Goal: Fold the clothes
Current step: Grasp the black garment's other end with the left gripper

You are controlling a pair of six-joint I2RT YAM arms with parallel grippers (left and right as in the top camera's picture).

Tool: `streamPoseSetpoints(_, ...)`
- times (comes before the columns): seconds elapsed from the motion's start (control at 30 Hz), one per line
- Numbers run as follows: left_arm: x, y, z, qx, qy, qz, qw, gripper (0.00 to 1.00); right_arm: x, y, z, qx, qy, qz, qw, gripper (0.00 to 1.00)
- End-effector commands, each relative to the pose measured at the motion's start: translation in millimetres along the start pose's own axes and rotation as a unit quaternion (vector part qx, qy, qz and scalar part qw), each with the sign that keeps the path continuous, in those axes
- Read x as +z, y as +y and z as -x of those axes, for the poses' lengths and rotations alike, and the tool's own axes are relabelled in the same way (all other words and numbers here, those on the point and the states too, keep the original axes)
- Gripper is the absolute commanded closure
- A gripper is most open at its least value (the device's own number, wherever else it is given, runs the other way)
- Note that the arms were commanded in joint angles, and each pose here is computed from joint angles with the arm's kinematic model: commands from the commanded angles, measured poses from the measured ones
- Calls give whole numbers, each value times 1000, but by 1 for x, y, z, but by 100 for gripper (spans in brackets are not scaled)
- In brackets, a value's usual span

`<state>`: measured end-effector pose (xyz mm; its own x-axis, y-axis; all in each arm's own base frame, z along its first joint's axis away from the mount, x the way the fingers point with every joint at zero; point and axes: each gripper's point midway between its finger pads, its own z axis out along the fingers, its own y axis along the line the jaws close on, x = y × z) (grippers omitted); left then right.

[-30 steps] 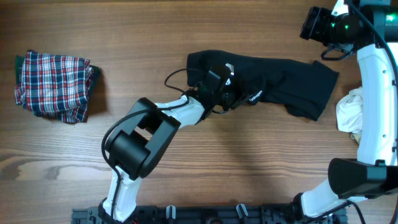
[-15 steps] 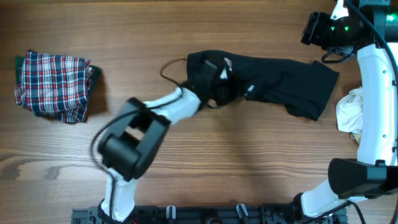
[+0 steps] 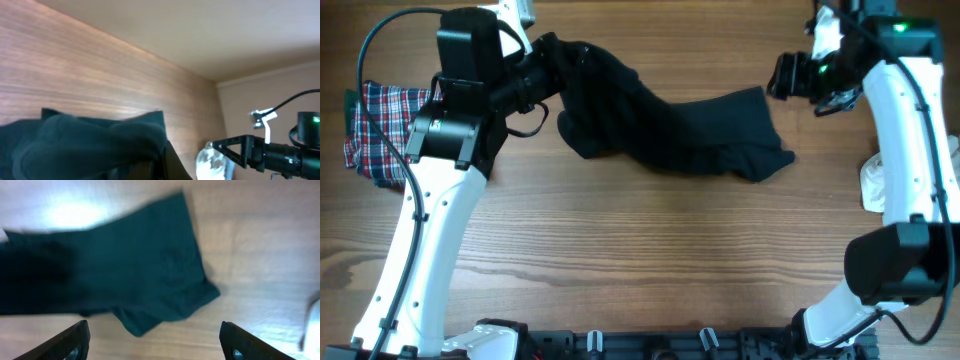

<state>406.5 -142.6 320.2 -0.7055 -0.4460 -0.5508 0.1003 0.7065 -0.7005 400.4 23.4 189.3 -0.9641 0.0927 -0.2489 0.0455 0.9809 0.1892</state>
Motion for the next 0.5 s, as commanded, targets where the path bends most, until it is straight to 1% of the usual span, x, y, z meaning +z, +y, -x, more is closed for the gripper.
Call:
streamPoseSetpoints(0.0,-11,4,9,34,-26,24,999,96,39,5,-23,-14,48,40,998,16)
streamPoseSetpoints(0.07,-11,5,9,33,-28,27,999,96,69,10,-40,-9,65,74,995,20)
streamPoseSetpoints(0.1,-11,5,9,34,-28,27,999,96,85,14,-49,-4,71,97,993,21)
streamPoseSetpoints(0.17,-11,5,9,34,-28,27,999,96,109,15,-59,9,69,115,991,20)
streamPoseSetpoints(0.2,-11,5,9,34,-28,27,999,96,118,13,-66,32,72,114,990,16)
streamPoseSetpoints(0.27,-11,5,9,33,-27,27,999,96,132,7,-71,79,71,102,989,15)
streamPoseSetpoints(0.37,-11,6,8,32,-25,28,999,96,142,4,-56,169,37,96,980,15)
streamPoseSetpoints(0.4,-11,6,8,32,-25,28,999,96,142,3,-49,194,25,95,976,18)
streamPoseSetpoints(0.43,-11,6,8,32,-25,28,999,96,143,1,-44,211,15,91,973,23)
streamPoseSetpoints(0.47,-11,6,8,32,-24,29,999,96,143,-3,-35,234,-3,82,969,32)
